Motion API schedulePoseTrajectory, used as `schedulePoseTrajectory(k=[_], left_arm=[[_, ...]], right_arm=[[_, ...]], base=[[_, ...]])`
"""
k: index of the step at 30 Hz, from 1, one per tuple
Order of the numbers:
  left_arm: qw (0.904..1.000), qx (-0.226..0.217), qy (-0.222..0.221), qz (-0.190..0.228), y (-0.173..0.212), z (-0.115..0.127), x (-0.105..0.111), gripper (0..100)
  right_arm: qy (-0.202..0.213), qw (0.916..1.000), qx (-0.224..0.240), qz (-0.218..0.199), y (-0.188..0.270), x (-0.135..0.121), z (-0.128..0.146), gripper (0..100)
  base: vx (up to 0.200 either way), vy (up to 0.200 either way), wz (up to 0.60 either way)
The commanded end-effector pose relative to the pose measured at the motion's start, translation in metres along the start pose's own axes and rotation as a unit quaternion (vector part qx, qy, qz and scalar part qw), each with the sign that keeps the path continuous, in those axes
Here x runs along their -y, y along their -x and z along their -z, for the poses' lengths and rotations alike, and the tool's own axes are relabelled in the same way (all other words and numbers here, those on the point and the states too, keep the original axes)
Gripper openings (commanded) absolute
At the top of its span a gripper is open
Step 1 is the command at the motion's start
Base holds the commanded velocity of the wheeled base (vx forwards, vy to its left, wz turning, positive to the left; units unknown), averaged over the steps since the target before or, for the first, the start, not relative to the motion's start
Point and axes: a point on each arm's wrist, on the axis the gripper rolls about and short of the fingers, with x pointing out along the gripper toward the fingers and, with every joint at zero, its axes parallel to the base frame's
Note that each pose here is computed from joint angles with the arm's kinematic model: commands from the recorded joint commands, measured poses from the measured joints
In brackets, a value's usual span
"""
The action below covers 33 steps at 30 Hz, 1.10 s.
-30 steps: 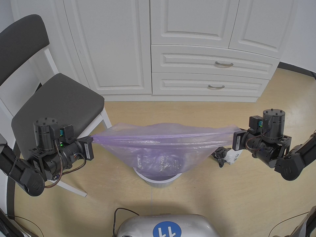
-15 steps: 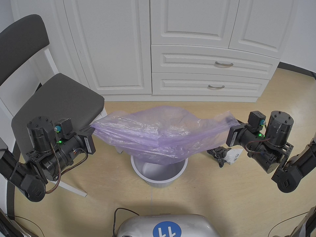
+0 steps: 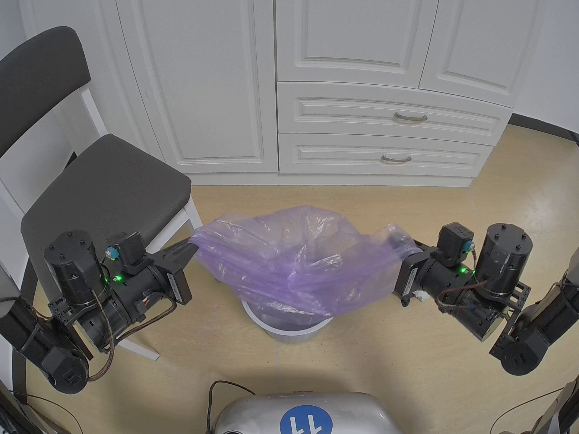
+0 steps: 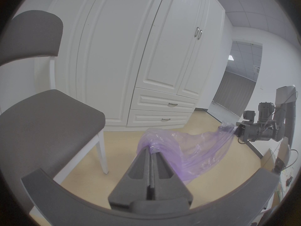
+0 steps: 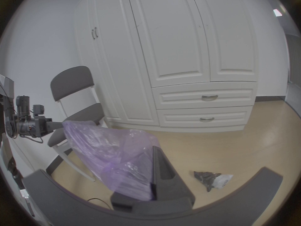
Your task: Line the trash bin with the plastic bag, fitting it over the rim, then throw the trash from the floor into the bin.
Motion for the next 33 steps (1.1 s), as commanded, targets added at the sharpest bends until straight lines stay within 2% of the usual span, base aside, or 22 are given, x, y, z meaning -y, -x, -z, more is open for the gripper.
schedulePoseTrajectory(k=[1,8,12,15,17,19,20,22,26,29,33], left_arm=[[0.9998,-0.013,0.000,0.018,0.000,0.007,0.008,0],[0.9995,-0.023,-0.001,0.022,-0.003,0.012,0.011,0],[0.9989,-0.036,0.000,0.031,-0.009,0.019,0.016,0],[0.9985,-0.041,0.001,0.036,-0.013,0.023,0.019,0],[0.9981,-0.040,0.001,0.047,-0.022,0.031,0.025,0],[0.9981,-0.039,0.001,0.048,-0.022,0.031,0.025,0],[0.9980,-0.024,0.006,0.058,-0.032,0.039,0.030,0],[0.9979,-0.020,0.010,0.061,-0.040,0.042,0.032,0],[0.9984,-0.002,0.037,0.044,-0.054,0.039,0.036,0],[0.9976,0.011,0.061,0.032,-0.062,0.037,0.039,0],[0.9962,0.004,0.080,0.033,-0.069,0.043,0.042,0]], right_arm=[[-0.010,0.9994,-0.018,-0.028,-0.003,-0.018,0.015,0],[-0.017,0.9985,0.001,-0.052,-0.015,-0.035,0.039,0],[-0.017,0.9982,-0.016,-0.056,-0.028,-0.045,0.061,0],[-0.028,0.9979,-0.015,-0.056,-0.031,-0.048,0.063,0],[-0.056,0.9970,-0.006,-0.053,-0.040,-0.057,0.065,0],[-0.057,0.9970,-0.004,-0.053,-0.041,-0.057,0.065,0],[-0.074,0.9966,0.016,-0.032,-0.054,-0.061,0.062,0],[-0.090,0.9952,0.034,-0.018,-0.063,-0.062,0.059,0],[-0.103,0.9925,0.067,-0.003,-0.078,-0.053,0.043,0],[-0.100,0.9941,0.041,0.003,-0.089,-0.055,0.036,0],[-0.138,0.9901,-0.018,0.013,-0.100,-0.059,0.031,0]], base=[[0.000,0.000,0.00],[0.000,0.000,0.00],[0.000,0.000,0.00],[0.000,0.000,0.00],[0.000,0.000,0.00],[0.000,0.000,0.00],[0.000,0.000,0.00],[0.000,0.000,0.00],[0.000,0.000,0.00],[0.000,0.000,0.00],[0.000,0.000,0.00]])
